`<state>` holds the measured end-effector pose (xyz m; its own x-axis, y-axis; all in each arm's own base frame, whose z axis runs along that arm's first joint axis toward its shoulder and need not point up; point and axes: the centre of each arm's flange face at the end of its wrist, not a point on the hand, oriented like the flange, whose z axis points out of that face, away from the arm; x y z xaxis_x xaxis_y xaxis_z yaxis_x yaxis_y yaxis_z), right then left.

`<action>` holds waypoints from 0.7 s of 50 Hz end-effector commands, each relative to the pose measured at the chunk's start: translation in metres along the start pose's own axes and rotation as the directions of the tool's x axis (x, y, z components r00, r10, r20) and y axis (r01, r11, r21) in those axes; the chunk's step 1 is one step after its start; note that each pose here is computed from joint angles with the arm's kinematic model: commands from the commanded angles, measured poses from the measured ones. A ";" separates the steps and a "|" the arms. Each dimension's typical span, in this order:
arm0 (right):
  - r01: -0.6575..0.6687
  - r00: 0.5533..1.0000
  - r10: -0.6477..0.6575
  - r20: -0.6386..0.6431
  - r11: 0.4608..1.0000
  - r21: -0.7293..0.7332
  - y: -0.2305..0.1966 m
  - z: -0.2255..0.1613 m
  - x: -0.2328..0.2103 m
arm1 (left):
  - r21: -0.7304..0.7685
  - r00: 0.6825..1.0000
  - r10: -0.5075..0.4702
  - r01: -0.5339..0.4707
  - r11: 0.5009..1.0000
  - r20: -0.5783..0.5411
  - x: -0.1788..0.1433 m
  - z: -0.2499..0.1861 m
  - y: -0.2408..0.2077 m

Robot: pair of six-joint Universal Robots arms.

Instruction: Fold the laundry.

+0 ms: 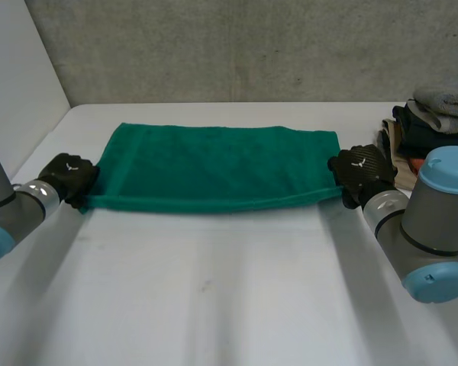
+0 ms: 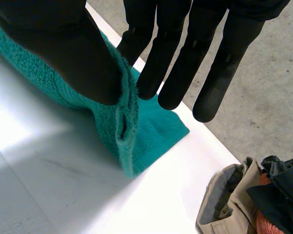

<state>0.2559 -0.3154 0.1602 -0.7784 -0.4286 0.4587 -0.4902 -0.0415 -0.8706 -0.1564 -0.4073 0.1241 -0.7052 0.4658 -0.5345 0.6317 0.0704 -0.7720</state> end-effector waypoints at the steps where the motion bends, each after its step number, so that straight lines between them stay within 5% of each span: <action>1: 0.001 1.000 -0.001 -0.005 1.000 -0.001 -0.001 0.000 0.002 | 0.005 0.999 0.013 -0.013 1.000 0.036 -0.008 0.003 -0.006; 8: 0.056 0.998 -0.056 0.020 0.998 -0.013 -0.011 -0.009 0.011 | -0.046 0.998 0.059 -0.059 0.997 -0.004 -0.003 -0.040 -0.029; 12: 0.213 0.966 -0.204 0.158 0.976 -0.045 -0.016 -0.029 0.008 | -0.121 0.986 0.143 -0.153 0.981 -0.086 0.007 -0.077 -0.034; 17: 0.492 0.802 -0.401 0.443 0.864 -0.109 -0.012 -0.074 0.016 | -0.260 0.916 0.232 -0.323 0.910 -0.327 0.025 -0.136 -0.026; 21: 0.569 0.712 -0.374 0.595 0.804 -0.175 -0.007 -0.101 0.019 | -0.270 0.850 0.247 -0.403 0.875 -0.466 0.034 -0.164 -0.025; 27: 0.509 0.778 -0.358 0.515 0.841 -0.184 -0.005 -0.079 0.019 | -0.186 0.858 0.314 -0.415 0.891 -0.407 0.035 -0.152 -0.043; 35: 0.367 0.916 -0.311 0.253 0.904 -0.219 -0.003 -0.024 0.029 | -0.113 0.950 0.270 -0.289 0.951 -0.157 0.017 -0.093 -0.069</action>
<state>0.2152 -0.2699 0.1841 -0.2946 -0.7385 0.6065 -0.8703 -0.0549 -0.4895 -0.1659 -0.2795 0.1934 -0.3265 0.7259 -0.6053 0.8980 0.0385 -0.4383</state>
